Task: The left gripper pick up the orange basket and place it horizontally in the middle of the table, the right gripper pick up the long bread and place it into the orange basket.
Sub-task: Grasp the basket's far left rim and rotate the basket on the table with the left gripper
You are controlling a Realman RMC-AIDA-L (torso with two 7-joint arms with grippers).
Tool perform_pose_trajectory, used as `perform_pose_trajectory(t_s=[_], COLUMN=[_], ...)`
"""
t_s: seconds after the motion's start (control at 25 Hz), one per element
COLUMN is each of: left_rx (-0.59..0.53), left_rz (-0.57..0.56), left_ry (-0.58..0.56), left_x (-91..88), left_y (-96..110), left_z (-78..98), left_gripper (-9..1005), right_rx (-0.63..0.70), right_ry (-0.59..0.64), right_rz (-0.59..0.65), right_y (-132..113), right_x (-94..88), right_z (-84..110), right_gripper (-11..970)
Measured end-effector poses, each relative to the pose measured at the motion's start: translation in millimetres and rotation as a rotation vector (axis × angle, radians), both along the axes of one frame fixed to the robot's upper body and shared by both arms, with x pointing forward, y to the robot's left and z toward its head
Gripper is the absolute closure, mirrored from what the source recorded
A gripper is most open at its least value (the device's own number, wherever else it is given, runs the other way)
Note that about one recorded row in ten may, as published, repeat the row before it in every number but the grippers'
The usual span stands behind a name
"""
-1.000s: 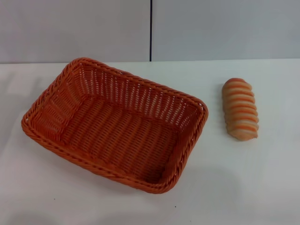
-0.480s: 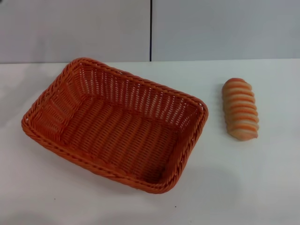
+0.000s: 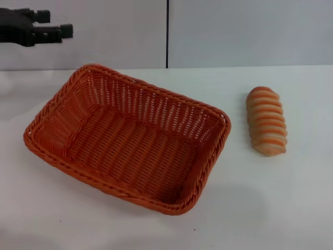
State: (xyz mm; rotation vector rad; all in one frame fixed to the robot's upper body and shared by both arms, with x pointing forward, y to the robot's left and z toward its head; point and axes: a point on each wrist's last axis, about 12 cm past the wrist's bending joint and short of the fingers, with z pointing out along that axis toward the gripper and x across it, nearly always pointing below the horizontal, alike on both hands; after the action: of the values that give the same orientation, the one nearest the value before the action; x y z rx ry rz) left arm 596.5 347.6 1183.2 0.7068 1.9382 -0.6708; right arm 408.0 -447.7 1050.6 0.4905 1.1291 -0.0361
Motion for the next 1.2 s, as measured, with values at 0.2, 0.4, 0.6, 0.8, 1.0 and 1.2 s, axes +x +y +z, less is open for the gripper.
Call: perform_pose_trajectory(t_s=[0.2, 0.4, 0.6, 0.8, 1.0, 1.2], left_rx=[0.177, 0.278, 0.344, 0.395, 0.426, 0.436], left_rz=[-0.007, -0.039, -0.044, -0.043, -0.043, -0.056], left_ry=[0.043, 0.083, 0.105, 0.138, 0.16, 0.175], left_x=[12.6, 19.7, 22.7, 26.0, 28.4, 30.5], left_y=[-24, -41, -50, -57, -61, -67], left_z=[-3.3, -11.5, -18.7, -28.7, -37.2, -41.4], left_gripper=[150, 150, 149, 149, 157, 169], right_rx=[0.01, 0.02, 0.03, 0.03, 0.032, 0.032], right_ry=[0.004, 0.01, 0.023, 0.022, 0.025, 0.027], right_rz=[-0.001, -0.006, -0.01, -0.006, -0.006, -0.006], right_y=[1, 1, 1, 1, 1, 0], right_x=[-1.9, -2.4, -1.5, 0.9, 2.4, 3.3], right_z=[-2.2, -3.9, -5.7, -5.1, -5.1, -4.8], right_gripper=[153, 153, 153, 152, 152, 152])
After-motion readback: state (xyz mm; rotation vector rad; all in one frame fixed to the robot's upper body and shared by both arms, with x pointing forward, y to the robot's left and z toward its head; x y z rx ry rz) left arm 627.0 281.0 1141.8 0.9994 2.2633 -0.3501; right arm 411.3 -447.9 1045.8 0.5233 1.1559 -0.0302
